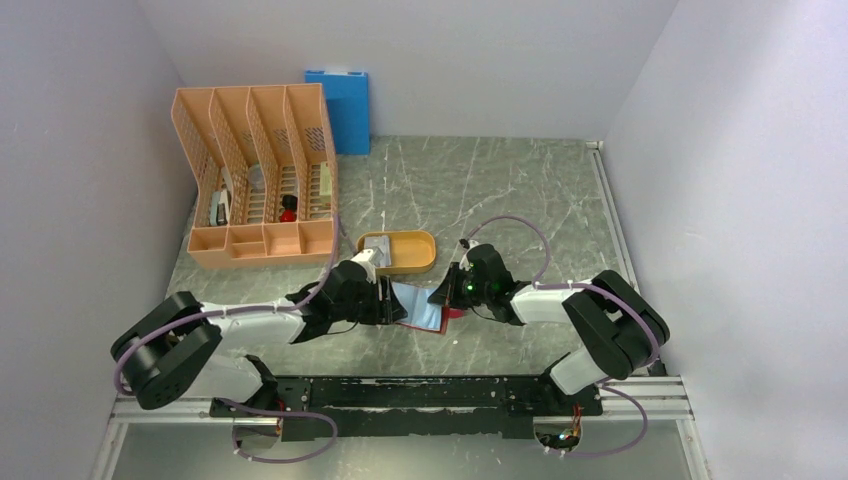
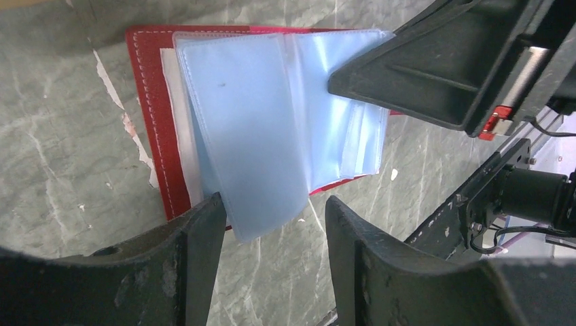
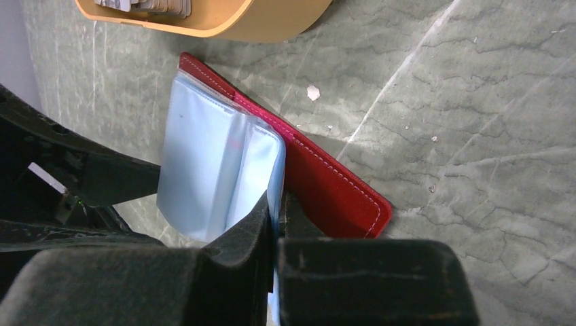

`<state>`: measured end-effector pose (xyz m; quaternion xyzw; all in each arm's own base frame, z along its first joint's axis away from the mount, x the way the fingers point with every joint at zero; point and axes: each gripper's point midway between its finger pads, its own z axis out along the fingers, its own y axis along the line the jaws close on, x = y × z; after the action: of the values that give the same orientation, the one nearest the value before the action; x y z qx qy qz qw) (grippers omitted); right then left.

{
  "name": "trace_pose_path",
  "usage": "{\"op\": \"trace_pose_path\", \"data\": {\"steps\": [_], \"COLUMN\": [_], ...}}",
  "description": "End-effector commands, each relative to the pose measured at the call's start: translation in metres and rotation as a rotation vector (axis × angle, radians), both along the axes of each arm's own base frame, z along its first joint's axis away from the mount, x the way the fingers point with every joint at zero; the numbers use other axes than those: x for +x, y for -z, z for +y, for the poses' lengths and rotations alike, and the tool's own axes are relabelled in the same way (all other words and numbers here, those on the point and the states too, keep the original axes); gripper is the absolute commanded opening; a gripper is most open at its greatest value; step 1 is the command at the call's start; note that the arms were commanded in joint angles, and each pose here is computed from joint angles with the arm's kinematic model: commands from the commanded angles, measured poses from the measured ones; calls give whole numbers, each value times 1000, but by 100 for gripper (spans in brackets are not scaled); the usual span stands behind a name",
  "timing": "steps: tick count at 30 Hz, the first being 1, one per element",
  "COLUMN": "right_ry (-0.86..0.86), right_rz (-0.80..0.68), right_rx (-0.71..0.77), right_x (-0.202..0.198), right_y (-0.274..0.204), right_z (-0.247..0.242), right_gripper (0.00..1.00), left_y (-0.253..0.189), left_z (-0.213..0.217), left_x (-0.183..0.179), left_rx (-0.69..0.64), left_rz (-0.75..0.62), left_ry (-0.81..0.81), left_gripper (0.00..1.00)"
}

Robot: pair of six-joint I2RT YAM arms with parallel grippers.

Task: Put the credit cards into the card holder
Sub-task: Open the card holder at the center of the board.

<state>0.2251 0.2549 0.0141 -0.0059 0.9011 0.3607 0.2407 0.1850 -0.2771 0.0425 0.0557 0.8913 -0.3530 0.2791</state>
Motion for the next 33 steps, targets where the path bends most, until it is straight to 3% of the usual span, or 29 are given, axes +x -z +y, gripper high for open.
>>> {"op": "trace_pose_path", "data": {"steps": [1,13,17,21,25,29,33], "right_ry": [2,-16,-21,-5,25,73,117], "right_rz": [63,63,52,46,38,42,47], "right_rx": [-99,-80,-73,-83,-89,-116,-143], "right_x": [-14,-15,-13,-11,-9,-6,-6], "right_y": [28,26,21,13,2,-9,-26], "right_z": [-19,-14,-13,-15,-19,-26,-35], "right_gripper": [0,0,0,1,22,46,61], "left_y": [-11,-24,-28,-36,-44,-46,-45], "left_z": [-16,-41,-49,-52,-54,-55,-56], "left_x": [6,8,9,12,14,16,18], "left_rx": [-58,-147,-173,-181,-187,-167,-123], "left_rz": [2,-1,-4,-25,-50,-69,-95], "left_ry": [27,90,115,123,133,139,148], "left_gripper": [59,54,40,21,6,5,5]}}
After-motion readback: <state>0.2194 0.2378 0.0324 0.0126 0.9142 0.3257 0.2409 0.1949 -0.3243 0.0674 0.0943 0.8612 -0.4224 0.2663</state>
